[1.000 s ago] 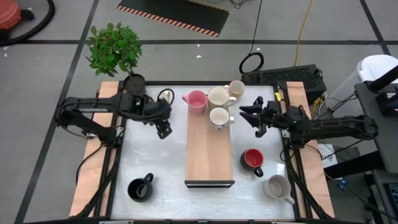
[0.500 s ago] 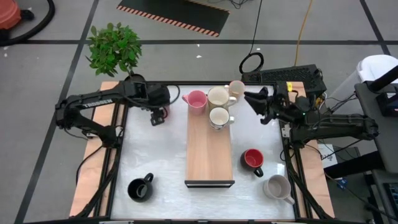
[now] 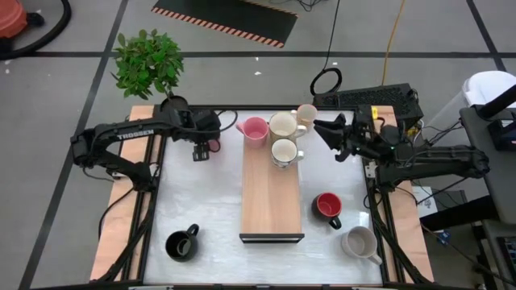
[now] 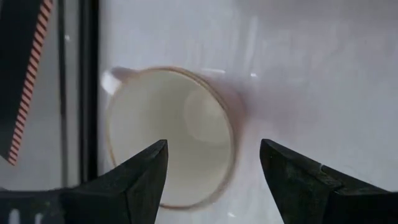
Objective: Place coffee mugs
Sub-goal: Put the orange mug on the shelf
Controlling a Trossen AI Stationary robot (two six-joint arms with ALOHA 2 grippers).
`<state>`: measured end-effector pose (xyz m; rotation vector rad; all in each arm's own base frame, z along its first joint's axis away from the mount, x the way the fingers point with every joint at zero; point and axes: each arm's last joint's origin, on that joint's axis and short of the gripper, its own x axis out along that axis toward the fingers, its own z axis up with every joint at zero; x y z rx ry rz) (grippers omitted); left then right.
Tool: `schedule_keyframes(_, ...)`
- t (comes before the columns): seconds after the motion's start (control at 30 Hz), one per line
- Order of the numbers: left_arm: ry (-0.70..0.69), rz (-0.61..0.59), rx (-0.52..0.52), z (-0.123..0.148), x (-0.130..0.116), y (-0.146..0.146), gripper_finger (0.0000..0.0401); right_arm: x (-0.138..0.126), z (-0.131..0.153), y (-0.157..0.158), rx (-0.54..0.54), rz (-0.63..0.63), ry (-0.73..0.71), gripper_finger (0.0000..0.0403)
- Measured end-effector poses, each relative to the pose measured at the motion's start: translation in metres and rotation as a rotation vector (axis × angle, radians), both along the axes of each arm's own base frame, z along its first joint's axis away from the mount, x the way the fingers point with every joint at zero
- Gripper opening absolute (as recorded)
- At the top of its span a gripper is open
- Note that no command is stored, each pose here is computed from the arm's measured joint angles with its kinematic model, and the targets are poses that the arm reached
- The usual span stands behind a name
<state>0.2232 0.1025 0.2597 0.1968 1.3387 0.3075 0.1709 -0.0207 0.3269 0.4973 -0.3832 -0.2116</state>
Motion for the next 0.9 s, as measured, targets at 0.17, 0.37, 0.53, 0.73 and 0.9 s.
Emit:
schedule_keyframes(0.17, -0.015, -0.137, 0.065, -0.01, 0.004, 0.006, 0.0257, 0.007, -0.006, -0.001, 0.011, -0.02, 0.045, 0.0114)
schedule_keyframes(0.37, 0.015, -0.192, 0.024, -0.03, -0.003, 0.01, 0.0257, 0.011, -0.01, -0.001, 0.013, -0.02, 0.069, 0.0114)
schedule_keyframes(0.53, 0.075, -0.13, -0.04, -0.044, -0.015, 0.01, 0.0234, 0.011, -0.01, -0.001, 0.013, -0.02, 0.077, 0.0114)
schedule_keyframes(0.73, 0.081, -0.127, -0.077, -0.051, -0.018, 0.008, 0.0089, 0.012, -0.015, 0.0, -0.032, 0.027, 0.132, 0.0114)
schedule_keyframes(0.9, 0.047, -0.032, -0.109, -0.049, -0.015, 0.003, 0.0026, 0.013, -0.017, 0.003, -0.044, 0.126, 0.16, 0.0114)
